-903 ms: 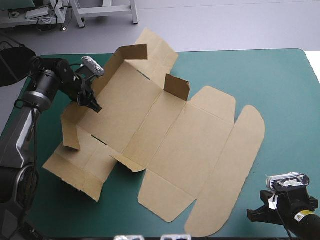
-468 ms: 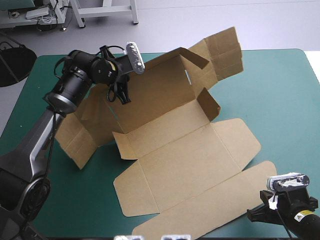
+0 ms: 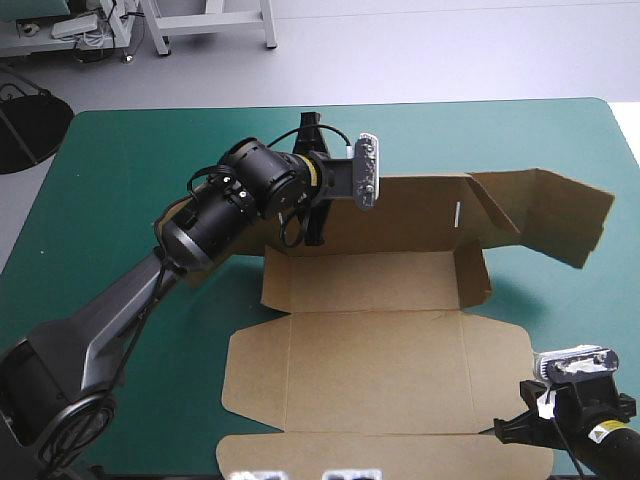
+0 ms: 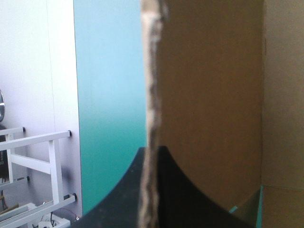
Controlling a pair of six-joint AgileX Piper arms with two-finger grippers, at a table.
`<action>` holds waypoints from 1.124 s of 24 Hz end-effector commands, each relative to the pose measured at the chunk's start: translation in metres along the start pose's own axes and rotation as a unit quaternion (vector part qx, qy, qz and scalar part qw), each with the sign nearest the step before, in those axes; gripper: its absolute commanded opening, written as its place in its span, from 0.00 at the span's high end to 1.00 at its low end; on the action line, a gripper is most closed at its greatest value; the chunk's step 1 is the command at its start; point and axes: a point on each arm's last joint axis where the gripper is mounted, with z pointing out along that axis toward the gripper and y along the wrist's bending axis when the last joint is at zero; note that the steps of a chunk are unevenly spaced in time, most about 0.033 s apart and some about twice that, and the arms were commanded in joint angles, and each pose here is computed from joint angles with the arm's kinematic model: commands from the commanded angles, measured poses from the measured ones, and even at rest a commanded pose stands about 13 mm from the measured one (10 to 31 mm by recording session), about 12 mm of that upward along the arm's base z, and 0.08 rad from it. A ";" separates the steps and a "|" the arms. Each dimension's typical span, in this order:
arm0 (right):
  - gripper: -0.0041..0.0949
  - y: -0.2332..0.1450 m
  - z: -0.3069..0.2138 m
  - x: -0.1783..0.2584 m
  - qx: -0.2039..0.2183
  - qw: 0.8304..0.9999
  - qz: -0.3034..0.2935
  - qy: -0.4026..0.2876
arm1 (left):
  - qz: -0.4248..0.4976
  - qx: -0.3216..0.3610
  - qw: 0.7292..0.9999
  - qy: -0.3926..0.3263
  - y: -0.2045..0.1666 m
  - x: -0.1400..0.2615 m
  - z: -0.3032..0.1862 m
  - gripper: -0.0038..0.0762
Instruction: Fold the box
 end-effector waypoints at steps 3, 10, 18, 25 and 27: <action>0.98 0.000 -0.004 -0.009 0.001 0.999 0.001 -0.033 | -0.041 -0.076 0.994 -0.070 0.012 -0.018 -0.040 0.96; 0.98 0.000 -0.004 -0.010 0.000 0.999 0.015 -0.034 | -0.056 -0.082 0.994 -0.038 -0.001 -0.009 -0.016 0.96; 0.98 0.011 -0.021 -0.025 -0.043 0.995 0.051 -0.068 | -0.060 -0.107 0.992 0.037 -0.065 -0.011 0.013 0.96; 0.98 0.011 -0.051 -0.075 -0.043 0.993 0.049 -0.100 | -0.054 -0.131 0.989 0.044 -0.096 -0.002 0.036 0.96; 0.98 0.009 -0.058 -0.097 -0.043 0.992 0.047 -0.109 | -0.045 -0.133 0.989 0.053 -0.102 0.002 0.042 0.96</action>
